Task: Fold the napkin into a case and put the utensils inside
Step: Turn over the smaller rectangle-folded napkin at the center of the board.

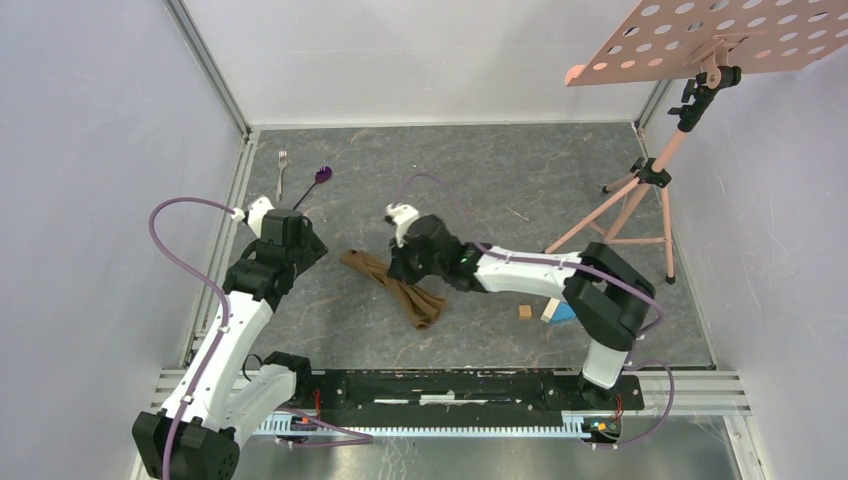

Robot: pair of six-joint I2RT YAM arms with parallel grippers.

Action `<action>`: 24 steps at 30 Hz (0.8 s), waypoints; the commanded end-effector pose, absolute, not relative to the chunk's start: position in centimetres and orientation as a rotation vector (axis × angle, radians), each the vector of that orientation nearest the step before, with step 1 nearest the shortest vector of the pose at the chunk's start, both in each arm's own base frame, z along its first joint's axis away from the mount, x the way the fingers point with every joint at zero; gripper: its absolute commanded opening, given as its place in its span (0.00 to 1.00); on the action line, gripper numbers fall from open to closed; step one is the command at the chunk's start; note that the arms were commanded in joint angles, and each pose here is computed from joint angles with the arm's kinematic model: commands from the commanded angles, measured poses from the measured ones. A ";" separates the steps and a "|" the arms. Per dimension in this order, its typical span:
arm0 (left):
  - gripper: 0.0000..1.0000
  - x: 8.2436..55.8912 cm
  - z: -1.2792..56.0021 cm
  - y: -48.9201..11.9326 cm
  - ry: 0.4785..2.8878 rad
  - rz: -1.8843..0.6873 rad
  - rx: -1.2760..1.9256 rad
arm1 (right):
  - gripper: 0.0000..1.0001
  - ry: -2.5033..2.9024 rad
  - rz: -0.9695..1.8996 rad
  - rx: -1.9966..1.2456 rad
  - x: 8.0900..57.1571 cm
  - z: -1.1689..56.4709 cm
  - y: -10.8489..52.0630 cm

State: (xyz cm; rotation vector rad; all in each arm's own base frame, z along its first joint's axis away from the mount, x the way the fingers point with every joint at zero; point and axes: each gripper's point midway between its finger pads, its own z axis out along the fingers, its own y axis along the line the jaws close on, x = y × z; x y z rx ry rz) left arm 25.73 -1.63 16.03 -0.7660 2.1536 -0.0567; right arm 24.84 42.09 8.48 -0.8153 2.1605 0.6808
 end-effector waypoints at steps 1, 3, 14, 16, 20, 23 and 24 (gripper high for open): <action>0.69 26.3 17.1 -1.6 2.119 -0.067 -0.777 | 0.00 2.147 1.449 -0.606 21.1 12.5 44.1; 0.69 26.4 17.0 -1.8 2.131 -0.081 -0.771 | 0.00 2.165 1.641 -0.495 20.4 12.0 43.1; 0.66 27.5 17.0 -5.4 2.217 -0.267 -0.582 | 0.00 2.215 1.823 -0.274 22.5 7.2 37.7; 0.66 27.8 16.8 -7.2 2.245 -0.368 -0.505 | 0.00 2.256 1.765 -0.279 23.1 5.7 36.5; 0.65 28.2 16.4 -10.2 2.295 -0.540 -0.401 | 0.01 2.294 1.721 -0.281 24.2 4.4 34.2; 0.64 28.7 16.4 -13.2 2.316 -0.722 -0.311 | 0.13 2.387 1.558 -0.367 25.3 2.1 32.3; 0.63 28.8 16.3 -14.2 2.325 -0.770 -0.288 | 0.18 2.436 1.463 -0.425 25.7 1.0 31.4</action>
